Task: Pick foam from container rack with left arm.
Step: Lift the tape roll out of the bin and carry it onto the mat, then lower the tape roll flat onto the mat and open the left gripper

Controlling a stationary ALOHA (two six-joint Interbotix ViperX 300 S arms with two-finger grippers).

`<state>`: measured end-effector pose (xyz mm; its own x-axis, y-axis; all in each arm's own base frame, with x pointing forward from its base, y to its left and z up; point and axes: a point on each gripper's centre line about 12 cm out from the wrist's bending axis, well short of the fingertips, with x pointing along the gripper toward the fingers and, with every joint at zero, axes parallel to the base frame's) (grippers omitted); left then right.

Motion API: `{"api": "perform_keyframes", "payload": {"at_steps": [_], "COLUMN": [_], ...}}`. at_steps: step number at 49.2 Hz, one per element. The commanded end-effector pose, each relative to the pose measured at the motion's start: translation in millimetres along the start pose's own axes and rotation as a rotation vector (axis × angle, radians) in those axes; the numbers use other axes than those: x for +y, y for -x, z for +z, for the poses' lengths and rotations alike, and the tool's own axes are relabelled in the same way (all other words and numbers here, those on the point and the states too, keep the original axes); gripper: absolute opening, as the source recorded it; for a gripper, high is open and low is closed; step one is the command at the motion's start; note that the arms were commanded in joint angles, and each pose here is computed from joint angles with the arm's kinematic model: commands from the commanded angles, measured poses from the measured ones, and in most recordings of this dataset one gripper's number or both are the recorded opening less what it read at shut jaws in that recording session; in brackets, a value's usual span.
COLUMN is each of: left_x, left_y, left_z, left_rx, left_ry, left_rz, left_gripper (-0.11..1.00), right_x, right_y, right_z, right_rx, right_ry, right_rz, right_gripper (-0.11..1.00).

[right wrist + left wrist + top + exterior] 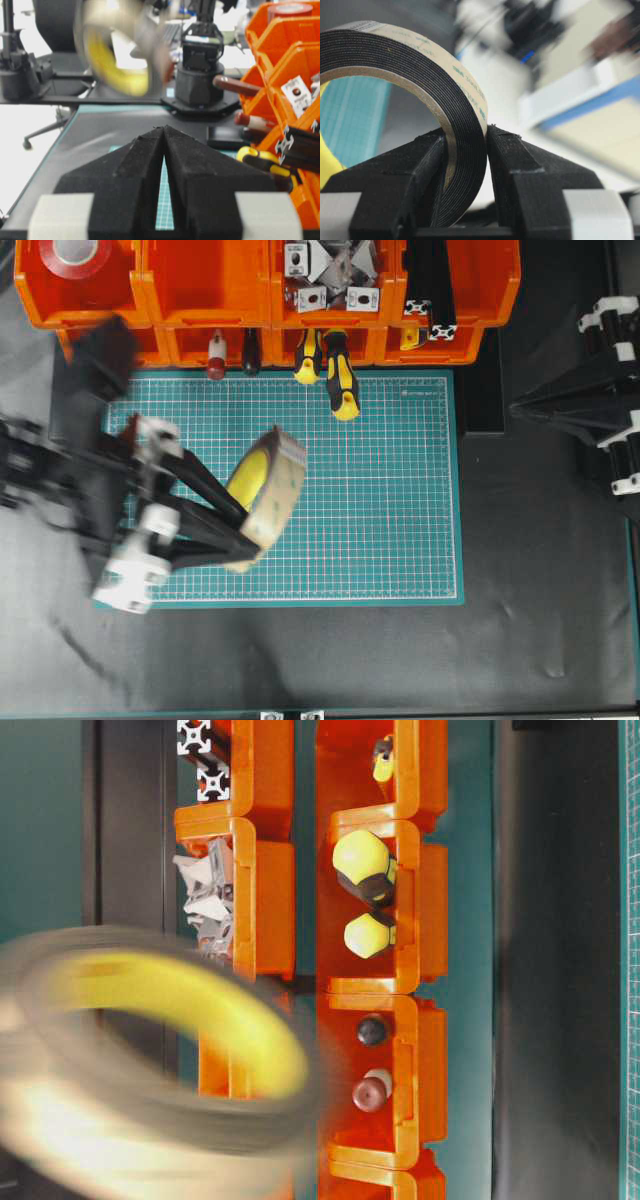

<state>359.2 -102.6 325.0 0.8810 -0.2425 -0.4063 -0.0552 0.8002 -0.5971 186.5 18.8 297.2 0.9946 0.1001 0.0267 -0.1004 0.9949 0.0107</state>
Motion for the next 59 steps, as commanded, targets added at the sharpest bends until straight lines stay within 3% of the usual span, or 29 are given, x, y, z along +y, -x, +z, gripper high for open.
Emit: {"api": "perform_keyframes", "payload": {"at_steps": [1, 7, 18, 50, 57, 59], "left_x": [11.8, 24.1, 32.3, 42.4, 46.5, 46.9], "left_y": [-15.6, -31.6, -35.4, -38.5, -39.9, -39.8], "left_z": [-10.6, -23.7, -29.2, -28.9, -32.6, -33.0], "left_rx": [0.054, 0.116, 0.149, 0.159, 0.169, 0.172], "left_ry": [-0.009, -0.009, -0.005, 0.002, -0.018, -0.038], "left_rz": [0.057, 0.114, 0.153, 0.184, 0.192, 0.191], "left_gripper": [0.26, 0.26, 0.26, 0.26, 0.26, 0.32], "right_x": [0.7, 0.5, 0.5, 0.5, 0.5, 0.5], "right_y": [-0.9, 1.8, 2.7, 2.9, 2.9, 2.9], "right_z": [17.2, 22.7, 24.2, 24.0, 23.8, 24.0], "right_rx": [-0.043, -0.064, -0.071, -0.064, -0.063, -0.064], "right_ry": [-0.005, -0.003, -0.003, -0.005, -0.003, -0.003], "right_rz": [0.003, 0.002, 0.002, 0.002, 0.002, 0.002], "right_gripper": [0.0, 0.0, 0.0, 0.0, 0.0, 0.0]}}
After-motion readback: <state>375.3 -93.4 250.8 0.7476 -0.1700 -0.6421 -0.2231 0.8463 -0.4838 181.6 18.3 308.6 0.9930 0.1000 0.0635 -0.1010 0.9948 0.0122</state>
